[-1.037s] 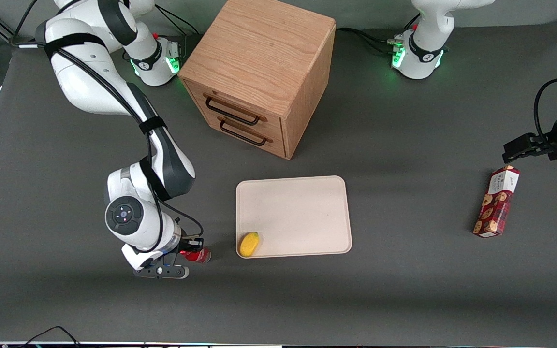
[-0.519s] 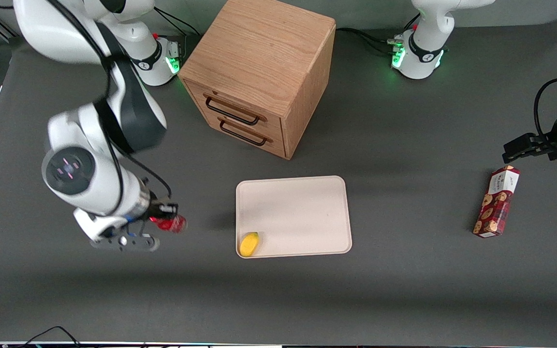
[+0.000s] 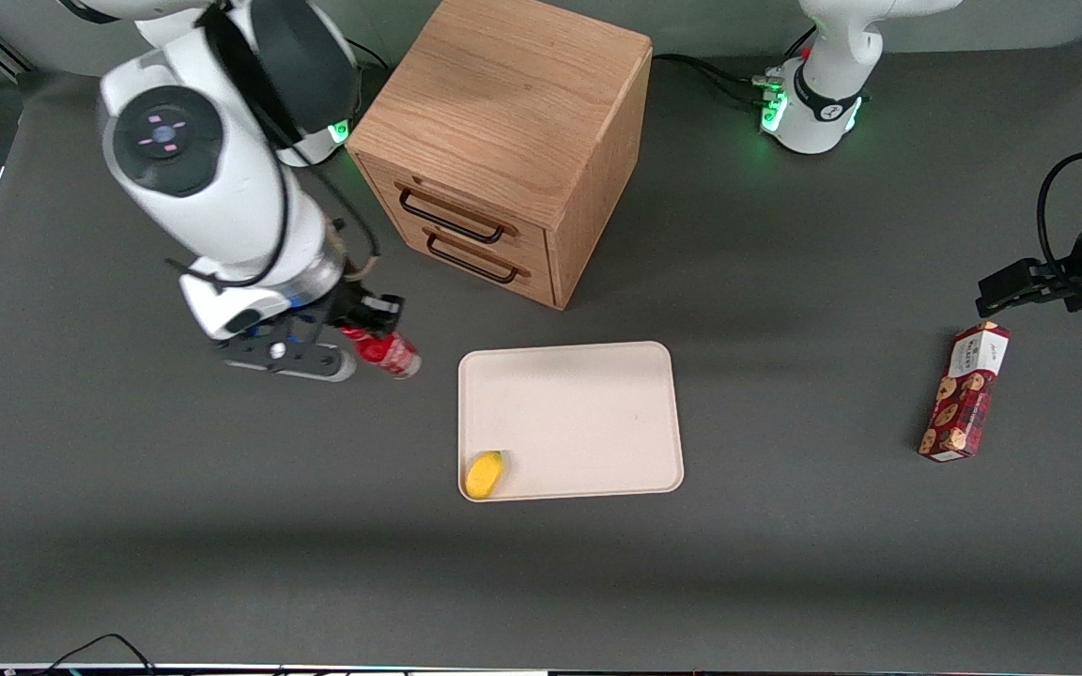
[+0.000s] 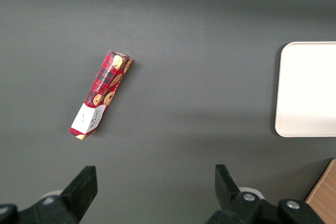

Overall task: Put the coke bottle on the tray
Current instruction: 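Carry the bottle over the white tray beside the lemon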

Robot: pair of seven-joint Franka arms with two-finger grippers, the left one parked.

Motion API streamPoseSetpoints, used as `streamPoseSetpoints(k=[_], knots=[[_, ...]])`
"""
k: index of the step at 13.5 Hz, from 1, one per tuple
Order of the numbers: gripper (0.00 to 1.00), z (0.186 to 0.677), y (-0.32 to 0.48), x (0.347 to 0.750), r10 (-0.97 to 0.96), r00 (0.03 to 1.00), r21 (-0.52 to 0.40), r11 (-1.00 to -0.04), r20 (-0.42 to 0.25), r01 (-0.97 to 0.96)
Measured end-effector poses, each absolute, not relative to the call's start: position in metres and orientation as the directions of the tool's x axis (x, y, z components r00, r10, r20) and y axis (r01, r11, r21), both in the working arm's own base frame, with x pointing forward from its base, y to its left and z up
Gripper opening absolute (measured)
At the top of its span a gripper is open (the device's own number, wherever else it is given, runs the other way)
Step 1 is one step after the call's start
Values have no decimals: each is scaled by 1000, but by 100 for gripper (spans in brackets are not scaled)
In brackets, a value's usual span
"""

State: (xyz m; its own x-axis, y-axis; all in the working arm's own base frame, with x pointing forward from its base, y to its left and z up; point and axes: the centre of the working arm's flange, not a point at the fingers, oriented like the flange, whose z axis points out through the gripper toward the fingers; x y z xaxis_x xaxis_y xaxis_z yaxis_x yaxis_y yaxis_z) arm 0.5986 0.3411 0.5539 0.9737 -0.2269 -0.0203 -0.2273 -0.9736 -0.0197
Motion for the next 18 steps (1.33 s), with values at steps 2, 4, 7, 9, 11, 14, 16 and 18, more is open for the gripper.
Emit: streamPoseSetpoints(k=[2, 4, 7, 9, 11, 14, 16, 18], knots=[[36, 528, 369, 601, -259, 966, -49, -965, -17, -260], [36, 490, 392, 606, -269, 962, -68, -960, -38, -271], [36, 427, 402, 615, -266, 959, -32, -962, -97, -270], [36, 387, 404, 619, -265, 959, -13, -963, -102, -268], [36, 348, 403, 618, -253, 964, 14, -967, -87, -253], [36, 316, 402, 614, -242, 967, 29, -970, -80, -240], [36, 311, 400, 613, -235, 969, 43, -972, -71, -233], [53, 312, 398, 614, -233, 971, 48, -972, -62, -230]])
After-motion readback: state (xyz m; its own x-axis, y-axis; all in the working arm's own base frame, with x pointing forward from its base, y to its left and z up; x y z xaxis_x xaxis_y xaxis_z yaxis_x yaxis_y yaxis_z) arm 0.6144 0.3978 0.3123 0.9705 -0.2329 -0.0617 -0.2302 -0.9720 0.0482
